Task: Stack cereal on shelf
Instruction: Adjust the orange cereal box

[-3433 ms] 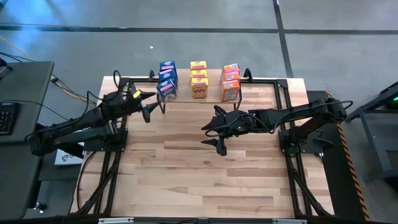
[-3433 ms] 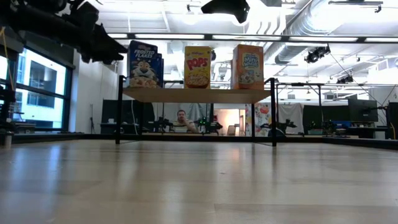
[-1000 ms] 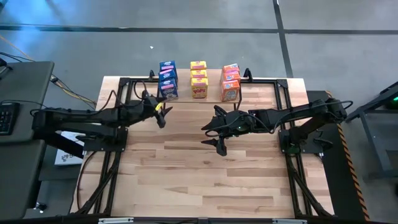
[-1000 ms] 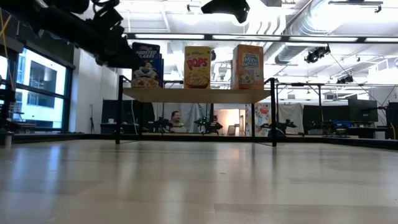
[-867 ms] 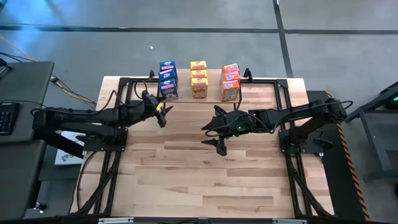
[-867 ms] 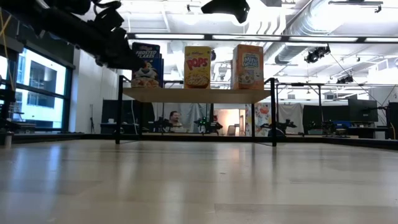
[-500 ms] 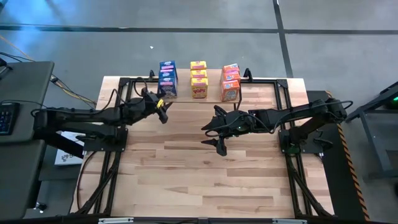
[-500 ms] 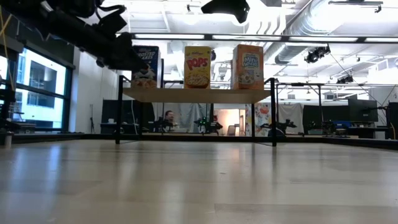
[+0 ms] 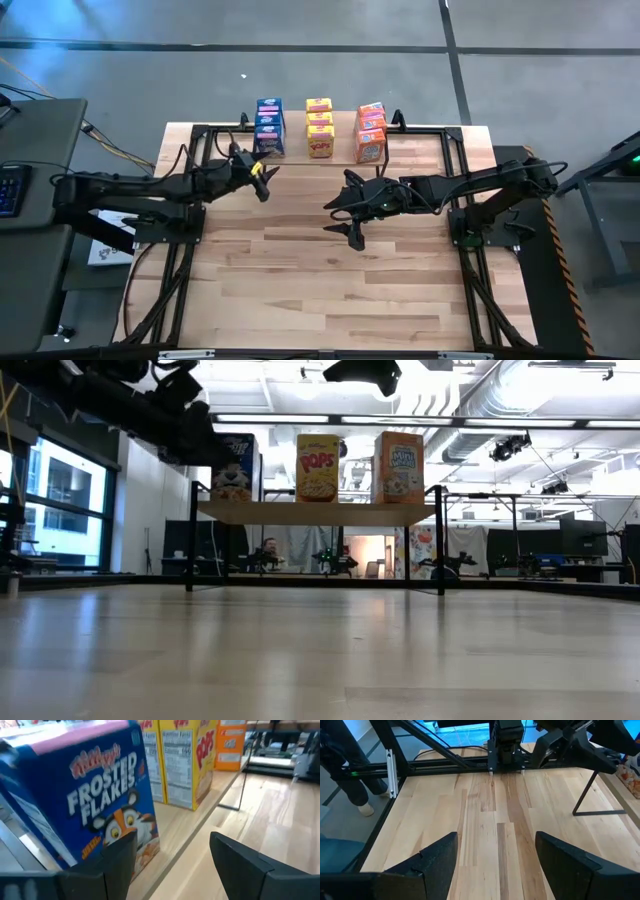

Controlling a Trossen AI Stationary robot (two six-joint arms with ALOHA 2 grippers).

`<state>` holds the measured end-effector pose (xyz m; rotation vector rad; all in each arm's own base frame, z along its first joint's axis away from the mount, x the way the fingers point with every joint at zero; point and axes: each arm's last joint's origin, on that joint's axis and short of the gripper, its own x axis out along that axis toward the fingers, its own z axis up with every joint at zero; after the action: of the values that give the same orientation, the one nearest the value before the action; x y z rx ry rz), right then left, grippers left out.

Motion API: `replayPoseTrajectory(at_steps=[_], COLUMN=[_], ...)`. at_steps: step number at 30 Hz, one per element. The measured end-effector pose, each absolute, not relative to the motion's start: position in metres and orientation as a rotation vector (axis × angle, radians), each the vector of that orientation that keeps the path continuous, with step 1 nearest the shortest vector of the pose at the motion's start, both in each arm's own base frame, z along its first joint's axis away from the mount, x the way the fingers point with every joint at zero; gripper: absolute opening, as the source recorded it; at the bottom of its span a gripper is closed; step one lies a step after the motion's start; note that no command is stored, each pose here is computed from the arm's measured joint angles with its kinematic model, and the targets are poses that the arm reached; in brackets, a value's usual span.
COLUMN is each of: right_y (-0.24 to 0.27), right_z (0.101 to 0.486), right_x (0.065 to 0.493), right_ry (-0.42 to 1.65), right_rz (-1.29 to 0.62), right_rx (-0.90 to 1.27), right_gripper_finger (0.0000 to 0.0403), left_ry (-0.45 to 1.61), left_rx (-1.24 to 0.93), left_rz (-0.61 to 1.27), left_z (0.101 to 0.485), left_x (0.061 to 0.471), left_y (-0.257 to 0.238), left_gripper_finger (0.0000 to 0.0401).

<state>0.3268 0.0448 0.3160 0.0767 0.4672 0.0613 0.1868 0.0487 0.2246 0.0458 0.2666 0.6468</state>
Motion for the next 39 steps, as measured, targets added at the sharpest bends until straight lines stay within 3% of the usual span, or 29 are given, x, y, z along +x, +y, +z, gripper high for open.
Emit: replayPoseTrajectory(at_steps=[24, 30, 39], right_y=[0.029, 0.008, -0.006], right_z=[0.356, 0.323, 0.271], right_x=[0.281, 0.269, 0.211], right_ry=[0.414, 0.405, 0.163], right_rz=[-0.052, -0.137, -0.161], right_rx=[-0.153, -0.09, 0.06], right_gripper_finger=[0.0259, 0.0259, 0.0259], left_ry=[0.166, 0.159, 0.158], left_rx=[-0.009, -0.019, -0.016], left_rz=[0.466, 0.428, 0.405], left_z=[0.252, 0.254, 0.24], left_x=[0.135, 0.125, 0.111], left_y=[0.029, 0.025, 0.021], left_gripper_finger=[0.0241, 0.0241, 0.0241])
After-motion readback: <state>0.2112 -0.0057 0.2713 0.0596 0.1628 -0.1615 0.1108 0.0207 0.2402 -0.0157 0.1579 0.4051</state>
